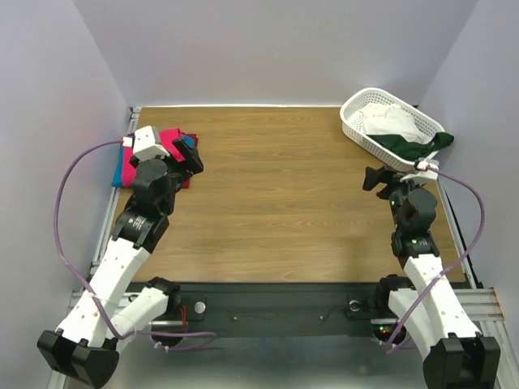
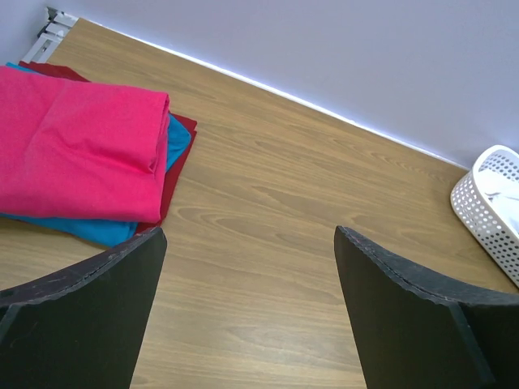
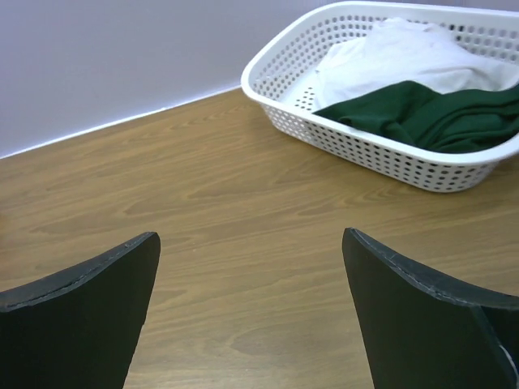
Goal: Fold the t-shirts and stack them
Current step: Grab the tshirt from the pile
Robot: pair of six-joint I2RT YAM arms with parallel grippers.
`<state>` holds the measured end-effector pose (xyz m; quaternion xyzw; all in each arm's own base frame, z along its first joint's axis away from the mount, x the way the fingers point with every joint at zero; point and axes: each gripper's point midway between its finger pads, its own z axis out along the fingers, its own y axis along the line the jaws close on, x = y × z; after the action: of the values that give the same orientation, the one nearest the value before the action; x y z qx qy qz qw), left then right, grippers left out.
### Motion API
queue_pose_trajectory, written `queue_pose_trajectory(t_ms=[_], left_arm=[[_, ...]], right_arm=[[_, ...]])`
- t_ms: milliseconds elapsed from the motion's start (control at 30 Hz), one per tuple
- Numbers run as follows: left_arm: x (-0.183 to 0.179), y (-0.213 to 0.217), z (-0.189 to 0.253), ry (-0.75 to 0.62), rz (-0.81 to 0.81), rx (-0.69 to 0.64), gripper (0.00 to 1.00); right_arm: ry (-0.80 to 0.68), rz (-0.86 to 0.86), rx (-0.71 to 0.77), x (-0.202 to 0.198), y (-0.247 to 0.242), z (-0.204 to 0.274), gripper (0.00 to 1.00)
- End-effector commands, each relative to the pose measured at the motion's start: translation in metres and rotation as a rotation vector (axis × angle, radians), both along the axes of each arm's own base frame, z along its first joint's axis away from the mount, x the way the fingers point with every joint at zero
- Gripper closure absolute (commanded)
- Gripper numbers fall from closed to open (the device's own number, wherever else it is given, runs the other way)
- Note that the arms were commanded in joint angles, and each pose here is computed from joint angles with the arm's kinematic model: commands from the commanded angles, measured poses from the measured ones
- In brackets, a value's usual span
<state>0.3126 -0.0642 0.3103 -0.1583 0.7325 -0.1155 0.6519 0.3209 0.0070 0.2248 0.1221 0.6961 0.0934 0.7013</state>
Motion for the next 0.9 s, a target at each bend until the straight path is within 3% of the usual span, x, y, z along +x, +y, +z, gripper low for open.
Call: queue_pose_trajectory(t_ms=[0, 167, 300, 367, 400, 433, 533, 633, 733, 867], left_arm=[[0.004, -0.002, 0.022, -0.037, 0.003, -0.019, 0.03], [0.005, -0.018, 0.023, -0.023, -0.086, 0.000, 0.03], [-0.001, -0.024, 0.039, -0.020, -0.147, 0.042, 0.03], [-0.006, -0.019, 0.042, 0.002, -0.149, 0.099, 0.02], [-0.006, -0.017, 0.044, -0.004, -0.145, 0.117, 0.02], [-0.007, -0.014, 0.041, 0.007, -0.140, 0.147, 0.01], [-0.006, -0.004, 0.031, 0.019, -0.087, 0.166, 0.01], [-0.003, -0.016, 0.014, 0.036, -0.154, 0.149, 0.01], [0.004, -0.019, 0.000, 0.080, -0.185, 0.153, 0.01], [0.009, -0.019, -0.014, 0.112, -0.209, 0.140, 0.01]], right_arm=[[-0.032, -0.111, 0.003, -0.003, -0.020, 0.044, 0.00], [-0.065, -0.141, 0.007, 0.004, -0.025, 0.097, 0.00], [-0.007, -0.155, -0.001, 0.036, -0.027, 0.112, 0.00], [0.139, -0.182, -0.043, 0.075, -0.033, 0.087, 0.00], [0.112, -0.205, -0.041, 0.074, -0.037, 0.106, 0.00], [0.220, -0.228, -0.067, 0.094, -0.041, 0.074, 0.00], [0.258, -0.312, -0.101, 0.122, -0.058, 0.076, 0.00], [0.346, -0.336, -0.089, 0.163, -0.078, 0.044, 0.00], [0.354, -0.321, -0.047, 0.191, -0.085, 0.045, 0.00], [0.452, -0.375, -0.037, 0.225, -0.110, -0.001, 0.00]])
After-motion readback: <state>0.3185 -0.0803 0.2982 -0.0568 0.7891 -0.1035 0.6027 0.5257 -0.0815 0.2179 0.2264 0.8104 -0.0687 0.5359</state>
